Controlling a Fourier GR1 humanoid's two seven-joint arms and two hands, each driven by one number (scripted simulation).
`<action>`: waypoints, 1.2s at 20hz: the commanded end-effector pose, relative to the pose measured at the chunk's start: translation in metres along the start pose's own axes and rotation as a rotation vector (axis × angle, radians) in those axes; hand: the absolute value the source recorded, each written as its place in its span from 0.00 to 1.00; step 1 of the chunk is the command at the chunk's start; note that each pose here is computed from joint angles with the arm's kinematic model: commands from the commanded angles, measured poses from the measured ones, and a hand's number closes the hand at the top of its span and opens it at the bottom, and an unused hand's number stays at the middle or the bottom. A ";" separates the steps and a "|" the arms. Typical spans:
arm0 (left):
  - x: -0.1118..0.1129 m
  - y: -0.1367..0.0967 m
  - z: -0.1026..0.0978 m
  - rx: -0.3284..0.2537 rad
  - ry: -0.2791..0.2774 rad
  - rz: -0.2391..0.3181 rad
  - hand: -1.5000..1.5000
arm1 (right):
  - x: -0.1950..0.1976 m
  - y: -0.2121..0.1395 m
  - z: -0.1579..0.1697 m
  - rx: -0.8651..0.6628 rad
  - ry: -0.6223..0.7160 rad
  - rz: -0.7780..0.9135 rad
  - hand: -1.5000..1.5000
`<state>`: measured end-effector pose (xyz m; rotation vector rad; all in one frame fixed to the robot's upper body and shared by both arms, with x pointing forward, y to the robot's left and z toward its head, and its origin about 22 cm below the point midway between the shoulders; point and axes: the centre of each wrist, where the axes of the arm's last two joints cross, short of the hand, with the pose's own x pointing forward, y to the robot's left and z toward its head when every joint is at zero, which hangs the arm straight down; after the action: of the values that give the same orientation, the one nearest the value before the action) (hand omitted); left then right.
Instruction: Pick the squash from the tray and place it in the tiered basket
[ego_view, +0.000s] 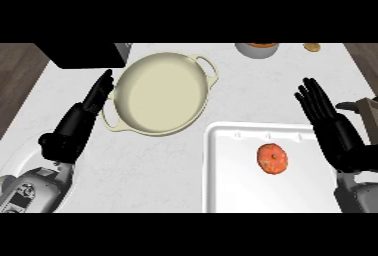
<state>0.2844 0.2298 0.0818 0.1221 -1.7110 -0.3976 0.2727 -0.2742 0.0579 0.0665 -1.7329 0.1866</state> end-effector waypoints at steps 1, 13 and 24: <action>0.010 -0.005 0.004 0.062 -0.016 -0.027 0.50 | -0.003 -0.015 0.005 -0.086 -0.095 -0.054 1.00; -0.039 -0.028 0.026 0.249 0.097 0.122 0.50 | -0.065 -0.055 0.103 -0.354 -0.301 -0.635 0.00; -0.036 -0.036 0.020 0.263 0.097 0.106 0.50 | 0.022 -0.133 0.168 -0.060 -0.045 0.196 0.00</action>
<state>0.2651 0.2125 0.0330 0.2169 -1.6561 -0.0869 0.1342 -0.4167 0.0296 0.0362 -1.9044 -0.0377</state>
